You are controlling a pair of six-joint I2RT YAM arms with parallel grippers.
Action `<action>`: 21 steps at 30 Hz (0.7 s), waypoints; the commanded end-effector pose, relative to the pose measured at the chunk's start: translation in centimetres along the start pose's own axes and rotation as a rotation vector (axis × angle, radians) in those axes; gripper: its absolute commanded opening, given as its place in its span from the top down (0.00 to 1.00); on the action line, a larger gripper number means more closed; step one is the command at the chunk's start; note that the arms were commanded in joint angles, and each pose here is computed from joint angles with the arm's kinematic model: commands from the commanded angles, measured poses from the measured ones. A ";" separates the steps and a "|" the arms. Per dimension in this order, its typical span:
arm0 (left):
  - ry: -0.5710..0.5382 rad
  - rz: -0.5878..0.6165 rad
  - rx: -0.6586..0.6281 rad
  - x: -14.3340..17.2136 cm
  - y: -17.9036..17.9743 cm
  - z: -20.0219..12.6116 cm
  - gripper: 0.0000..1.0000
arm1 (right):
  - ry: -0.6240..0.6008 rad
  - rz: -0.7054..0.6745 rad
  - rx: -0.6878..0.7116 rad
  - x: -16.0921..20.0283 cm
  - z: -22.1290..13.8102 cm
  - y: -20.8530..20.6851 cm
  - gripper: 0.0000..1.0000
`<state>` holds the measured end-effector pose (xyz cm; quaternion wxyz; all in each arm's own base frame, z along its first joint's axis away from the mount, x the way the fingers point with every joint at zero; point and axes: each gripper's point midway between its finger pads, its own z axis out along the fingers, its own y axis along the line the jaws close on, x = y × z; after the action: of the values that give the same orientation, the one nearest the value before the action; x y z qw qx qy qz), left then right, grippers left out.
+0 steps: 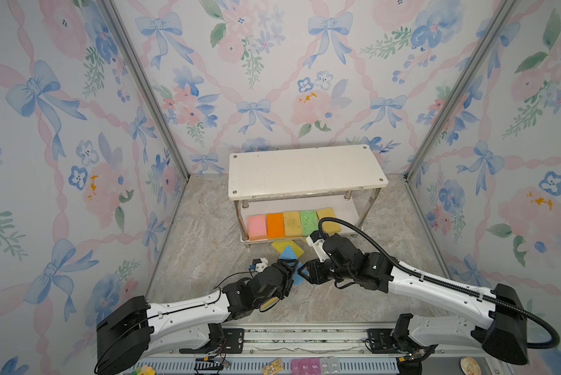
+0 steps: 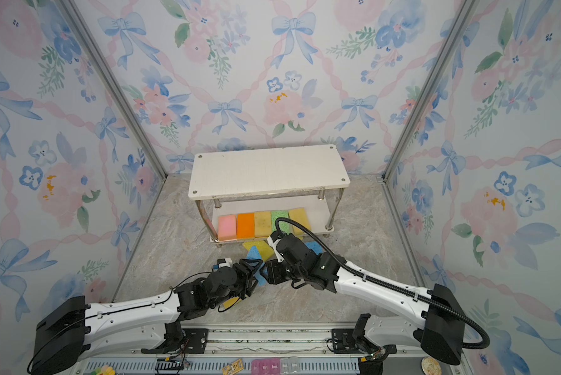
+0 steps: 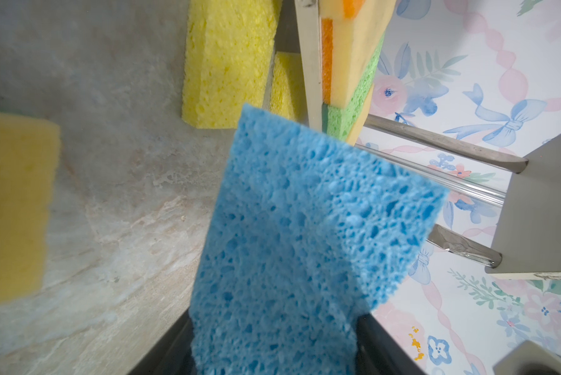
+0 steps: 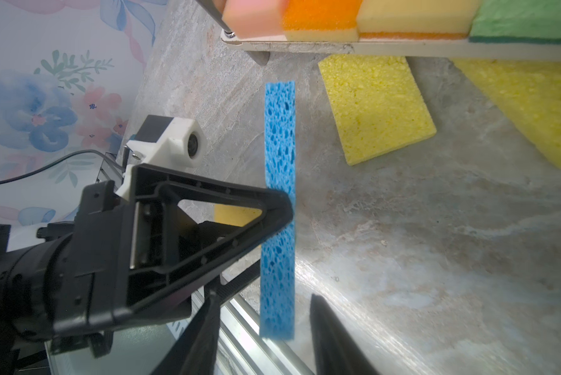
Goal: Arrange cleaning sponges on a shelf
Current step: Pick up the cleaning sponge from the bottom-center of the table.
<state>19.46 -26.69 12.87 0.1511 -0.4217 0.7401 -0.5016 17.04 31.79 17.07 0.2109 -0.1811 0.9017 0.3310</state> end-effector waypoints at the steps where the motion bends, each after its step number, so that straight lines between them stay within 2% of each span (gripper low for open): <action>1: -0.005 -0.015 0.022 -0.2 -0.1 -0.2 0.31 | -0.005 -0.009 -0.025 -0.7 0.0 0.9 0.53; 9: -0.009 -0.011 0.033 -0.5 -0.6 -0.3 0.31 | 0.011 0.000 -0.012 -0.2 0.4 0.4 0.55; 13: -0.008 -0.008 0.031 -0.5 -0.4 -0.3 0.31 | -0.001 0.002 -0.011 -0.5 0.1 0.3 0.64; 19: -0.012 -0.001 0.033 -0.6 -0.5 -0.3 0.31 | -0.010 0.005 -0.011 -0.5 -0.3 0.3 0.81; 21: -0.009 0.005 0.038 -0.5 -0.7 -0.4 0.30 | -0.016 0.005 -0.007 -0.6 -0.5 0.3 0.84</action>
<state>19.61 -26.50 13.24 0.1511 -0.4253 0.7329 -0.5091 16.94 31.95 16.63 0.2025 -0.1821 0.9038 0.3300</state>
